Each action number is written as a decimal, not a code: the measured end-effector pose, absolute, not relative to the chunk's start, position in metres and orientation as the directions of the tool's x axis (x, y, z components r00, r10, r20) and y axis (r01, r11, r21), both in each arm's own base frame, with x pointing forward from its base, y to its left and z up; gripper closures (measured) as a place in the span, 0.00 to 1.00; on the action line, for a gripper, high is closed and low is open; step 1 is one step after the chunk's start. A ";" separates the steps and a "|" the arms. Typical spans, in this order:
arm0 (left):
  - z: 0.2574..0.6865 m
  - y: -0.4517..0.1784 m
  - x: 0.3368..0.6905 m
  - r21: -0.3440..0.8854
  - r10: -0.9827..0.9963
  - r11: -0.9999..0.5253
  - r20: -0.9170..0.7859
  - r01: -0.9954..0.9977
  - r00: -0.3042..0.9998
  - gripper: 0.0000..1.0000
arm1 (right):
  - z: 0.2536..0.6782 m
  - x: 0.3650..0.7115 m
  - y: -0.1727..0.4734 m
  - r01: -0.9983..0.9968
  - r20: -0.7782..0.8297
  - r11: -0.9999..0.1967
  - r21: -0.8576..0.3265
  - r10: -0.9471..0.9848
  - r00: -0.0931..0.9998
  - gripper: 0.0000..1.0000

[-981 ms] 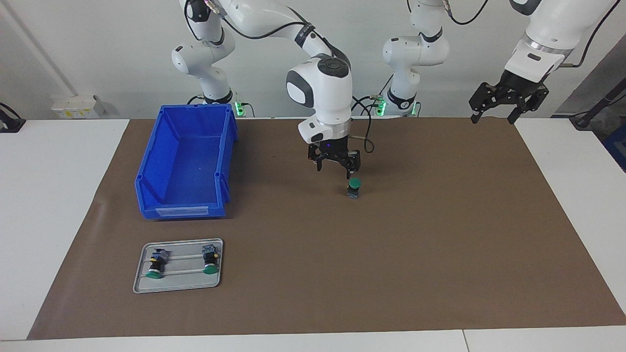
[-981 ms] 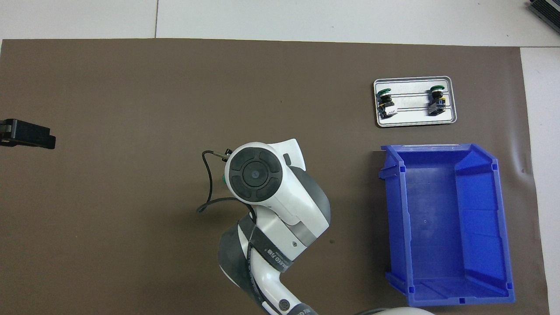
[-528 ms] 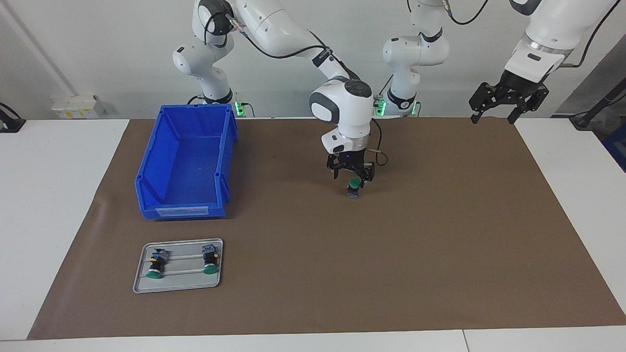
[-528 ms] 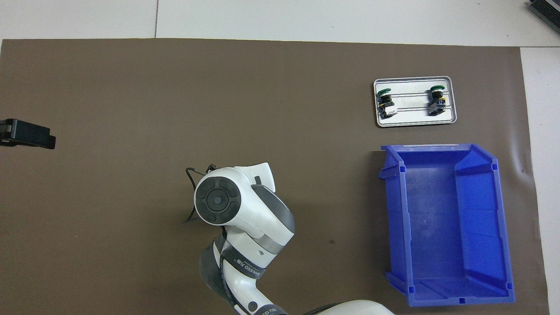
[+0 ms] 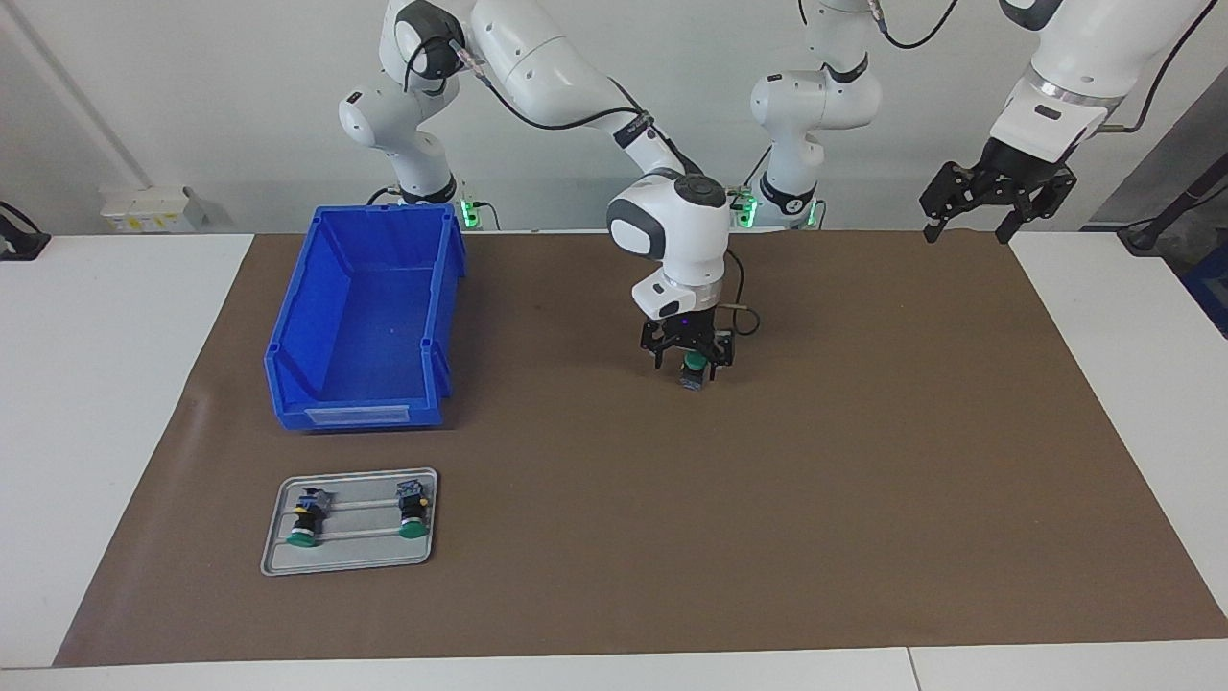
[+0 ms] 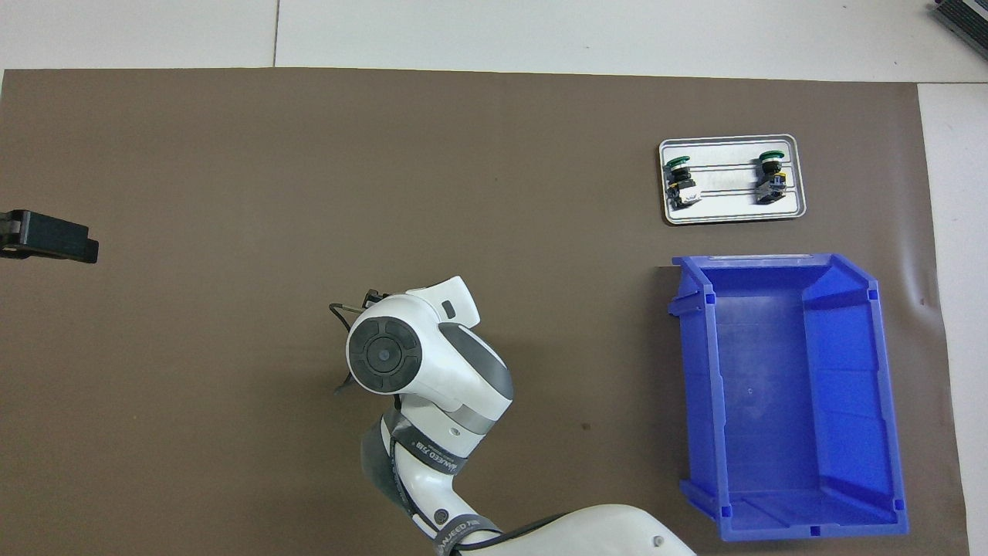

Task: Place and press button with both arms
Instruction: 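Lower the right gripper over the green button and grasp it, then lift the green button with the right gripper and carry it over the bin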

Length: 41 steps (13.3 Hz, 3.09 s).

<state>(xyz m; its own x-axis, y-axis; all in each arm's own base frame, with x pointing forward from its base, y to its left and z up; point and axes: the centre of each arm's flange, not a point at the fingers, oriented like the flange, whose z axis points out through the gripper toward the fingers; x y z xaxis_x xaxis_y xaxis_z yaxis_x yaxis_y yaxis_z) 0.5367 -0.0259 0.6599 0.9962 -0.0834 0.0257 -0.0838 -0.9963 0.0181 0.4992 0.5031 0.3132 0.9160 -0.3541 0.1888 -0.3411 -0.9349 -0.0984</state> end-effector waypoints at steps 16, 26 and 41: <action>0.660 -0.026 0.537 0.018 -0.083 -0.996 0.026 -0.084 0.996 0.00 | 0.310 0.499 0.505 -0.321 0.192 -0.942 -0.097 -0.334 0.923 0.53; 0.660 -0.026 0.537 0.018 -0.083 -0.996 0.026 -0.084 0.996 0.00 | 0.445 0.552 0.411 -0.277 0.201 -0.960 -0.035 -0.278 0.939 0.57; 0.660 -0.026 0.537 0.018 -0.083 -0.996 0.026 -0.084 0.996 0.00 | 0.415 0.551 -0.020 0.022 0.195 -1.000 0.002 0.022 0.980 0.57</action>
<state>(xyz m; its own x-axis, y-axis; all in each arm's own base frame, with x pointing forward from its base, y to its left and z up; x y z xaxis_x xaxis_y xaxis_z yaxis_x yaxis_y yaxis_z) 0.5366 -0.0259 0.6600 0.9962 -0.0834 0.0256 -0.0838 -0.9963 0.0181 0.5510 -0.0201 0.4154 0.9805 0.0218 0.1955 0.0218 -0.9998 0.0018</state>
